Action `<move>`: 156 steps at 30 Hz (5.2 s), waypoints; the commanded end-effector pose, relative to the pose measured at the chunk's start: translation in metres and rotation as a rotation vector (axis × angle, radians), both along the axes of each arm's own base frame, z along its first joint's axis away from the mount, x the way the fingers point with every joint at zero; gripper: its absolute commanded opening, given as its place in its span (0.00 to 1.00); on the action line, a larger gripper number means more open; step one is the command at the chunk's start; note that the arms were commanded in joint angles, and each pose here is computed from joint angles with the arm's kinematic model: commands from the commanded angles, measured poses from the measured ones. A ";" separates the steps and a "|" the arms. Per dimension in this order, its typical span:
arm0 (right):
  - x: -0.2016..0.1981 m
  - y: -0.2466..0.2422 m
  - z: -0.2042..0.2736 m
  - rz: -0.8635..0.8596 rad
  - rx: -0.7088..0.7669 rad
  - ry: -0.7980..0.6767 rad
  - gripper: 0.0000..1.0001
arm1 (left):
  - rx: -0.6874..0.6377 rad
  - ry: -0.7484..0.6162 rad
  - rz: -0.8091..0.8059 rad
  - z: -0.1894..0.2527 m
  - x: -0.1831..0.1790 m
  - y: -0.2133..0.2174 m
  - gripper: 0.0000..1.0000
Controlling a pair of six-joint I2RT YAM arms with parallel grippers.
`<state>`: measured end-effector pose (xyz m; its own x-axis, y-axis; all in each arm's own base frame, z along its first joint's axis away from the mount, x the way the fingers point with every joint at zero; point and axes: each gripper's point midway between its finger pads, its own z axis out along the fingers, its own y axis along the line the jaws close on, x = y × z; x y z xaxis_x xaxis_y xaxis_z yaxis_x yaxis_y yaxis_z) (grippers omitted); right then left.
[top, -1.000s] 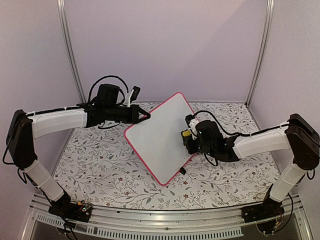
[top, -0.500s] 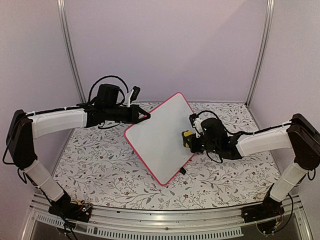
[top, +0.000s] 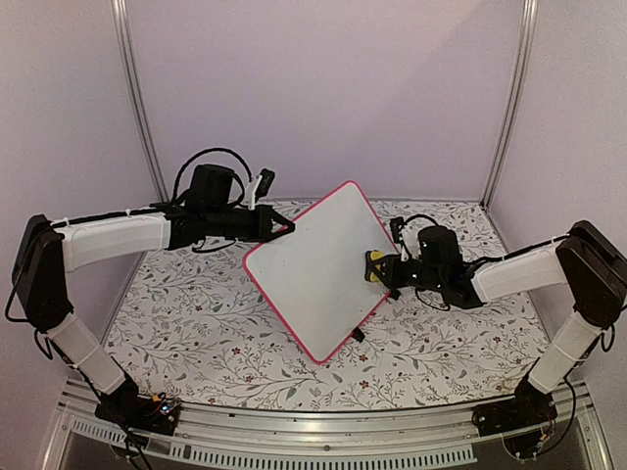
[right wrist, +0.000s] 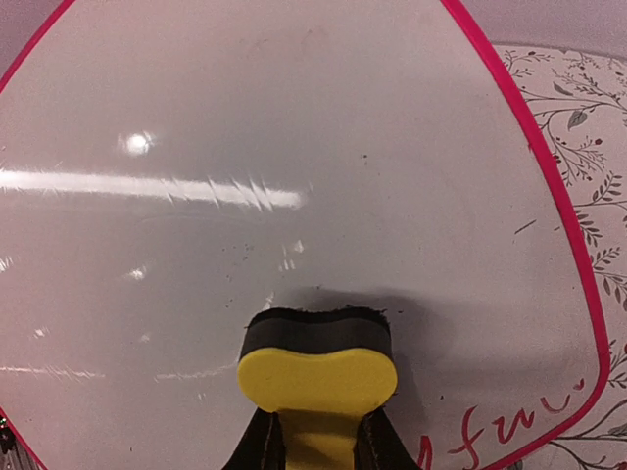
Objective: Erase the whiteboard
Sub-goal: Erase the whiteboard at the center of the board.
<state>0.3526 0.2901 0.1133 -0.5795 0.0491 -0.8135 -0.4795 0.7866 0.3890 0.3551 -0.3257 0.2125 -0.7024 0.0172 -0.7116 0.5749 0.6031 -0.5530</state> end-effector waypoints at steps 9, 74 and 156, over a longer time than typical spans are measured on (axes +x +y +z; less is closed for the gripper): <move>-0.023 0.011 -0.038 0.070 0.073 0.128 0.12 | 0.095 0.021 -0.059 -0.030 -0.015 0.001 0.00; -0.066 0.022 -0.055 0.036 -0.035 0.214 0.10 | 0.101 0.031 -0.057 -0.035 -0.014 0.002 0.00; -0.021 -0.019 -0.070 -0.147 -0.088 0.199 0.07 | 0.110 0.030 -0.050 -0.036 -0.012 0.002 0.00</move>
